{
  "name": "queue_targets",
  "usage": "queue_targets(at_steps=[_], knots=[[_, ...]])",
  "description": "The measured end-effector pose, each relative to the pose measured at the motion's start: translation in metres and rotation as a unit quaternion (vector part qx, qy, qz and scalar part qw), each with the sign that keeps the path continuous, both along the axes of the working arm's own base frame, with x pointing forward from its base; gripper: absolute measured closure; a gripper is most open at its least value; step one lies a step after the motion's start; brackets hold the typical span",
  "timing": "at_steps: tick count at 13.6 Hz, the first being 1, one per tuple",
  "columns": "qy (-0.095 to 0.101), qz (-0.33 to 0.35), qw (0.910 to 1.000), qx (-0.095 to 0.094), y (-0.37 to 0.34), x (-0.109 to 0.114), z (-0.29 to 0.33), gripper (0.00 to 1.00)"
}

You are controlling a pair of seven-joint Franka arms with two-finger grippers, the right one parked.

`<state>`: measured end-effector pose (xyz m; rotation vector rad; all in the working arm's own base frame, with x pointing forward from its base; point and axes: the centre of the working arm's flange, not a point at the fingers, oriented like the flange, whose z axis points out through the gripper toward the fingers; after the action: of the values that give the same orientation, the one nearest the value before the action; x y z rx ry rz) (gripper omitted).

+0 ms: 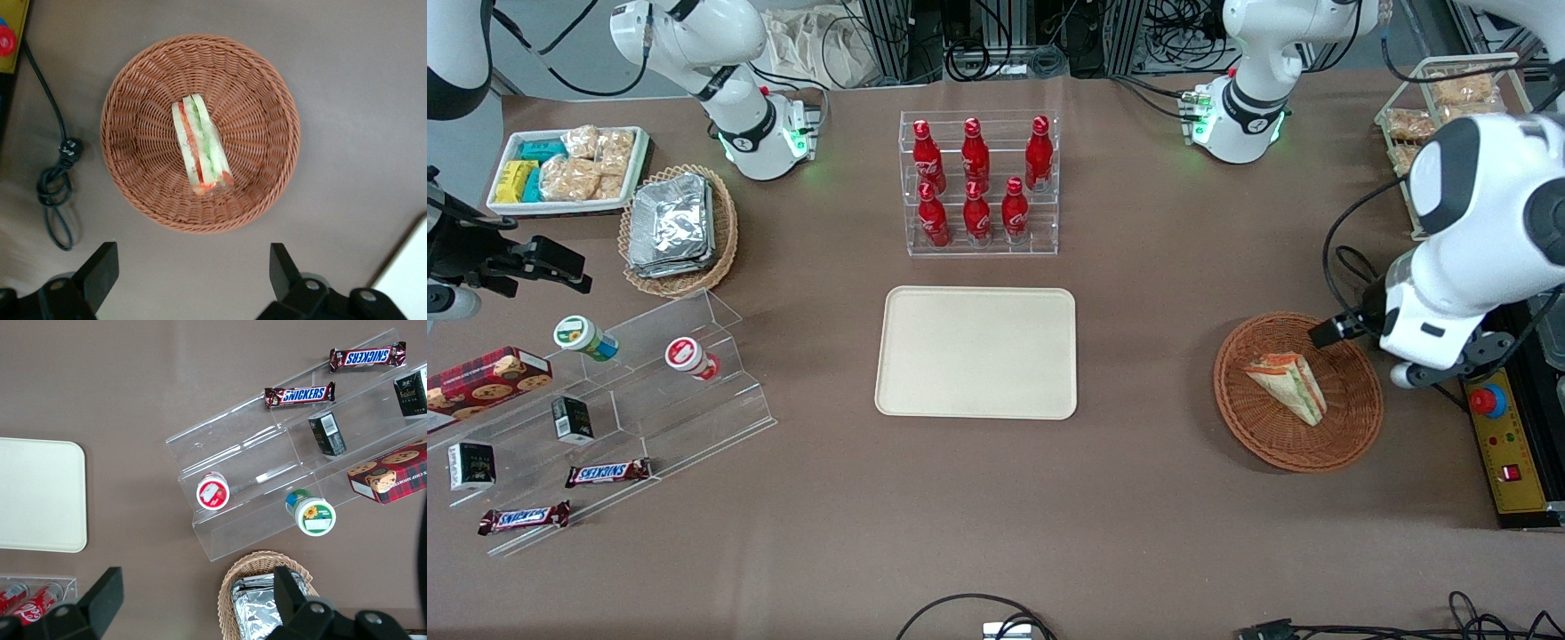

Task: Place sandwich from basket to tray
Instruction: 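Lower the open left gripper around the wrapped sandwich and close it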

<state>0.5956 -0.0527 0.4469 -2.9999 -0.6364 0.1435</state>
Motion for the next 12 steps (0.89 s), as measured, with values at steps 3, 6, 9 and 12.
queue_targets(at_steps=[3,6,9,12], knots=[[-0.025,0.033,0.9992,0.0,-0.004,-0.004,-0.056,0.0],[-0.039,0.053,0.9978,-0.004,0.0,-0.017,-0.11,0.0],[-0.037,0.067,0.997,-0.004,0.003,-0.018,-0.141,0.0],[-0.038,0.082,0.9959,-0.003,0.01,-0.022,-0.159,0.0]])
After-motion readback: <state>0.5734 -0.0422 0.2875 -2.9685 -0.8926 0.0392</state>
